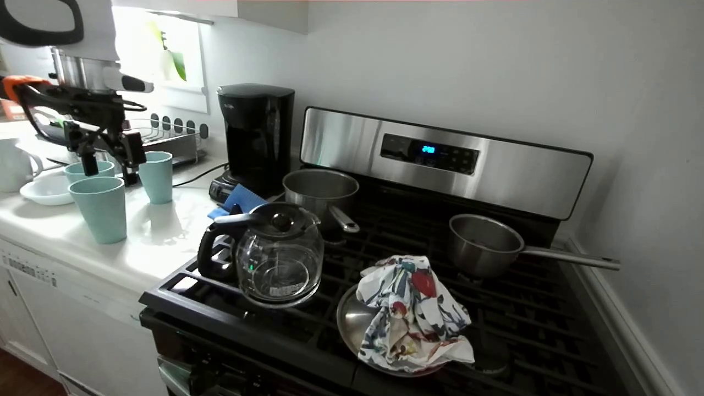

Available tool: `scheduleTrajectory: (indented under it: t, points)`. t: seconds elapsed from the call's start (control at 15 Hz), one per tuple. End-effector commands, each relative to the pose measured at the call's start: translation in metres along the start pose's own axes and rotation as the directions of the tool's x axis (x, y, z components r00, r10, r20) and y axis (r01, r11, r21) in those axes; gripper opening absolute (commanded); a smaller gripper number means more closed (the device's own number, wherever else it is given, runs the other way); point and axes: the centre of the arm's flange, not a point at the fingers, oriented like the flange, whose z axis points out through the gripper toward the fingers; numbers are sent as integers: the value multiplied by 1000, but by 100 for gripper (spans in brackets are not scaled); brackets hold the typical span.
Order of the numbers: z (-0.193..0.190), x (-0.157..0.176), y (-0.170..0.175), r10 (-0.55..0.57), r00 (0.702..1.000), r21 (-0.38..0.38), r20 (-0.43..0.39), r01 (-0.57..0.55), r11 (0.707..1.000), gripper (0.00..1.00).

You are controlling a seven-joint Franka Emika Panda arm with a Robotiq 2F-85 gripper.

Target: Stack all the blue cups on the kitchen counter together, pick up the blue stacked cups and place them upside down on the bottom shelf of the open cabinet

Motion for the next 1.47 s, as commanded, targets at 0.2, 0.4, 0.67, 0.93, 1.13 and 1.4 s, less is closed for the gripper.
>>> scheduleTrajectory:
  t: [0.2,0.4,0.67,0.93,1.13,1.4]
  points:
    - [45,21,-12,-119,992,30,-45,120,992,66]
    - [49,22,-7,-117,992,32,-55,119,992,44]
    - [49,22,1,-86,994,62,-65,90,994,16]
    - [42,17,5,-60,995,94,-83,68,993,0]
    - [19,12,10,-42,994,95,-98,51,994,1]
    - [-30,-1,13,-63,990,40,-130,69,997,1]
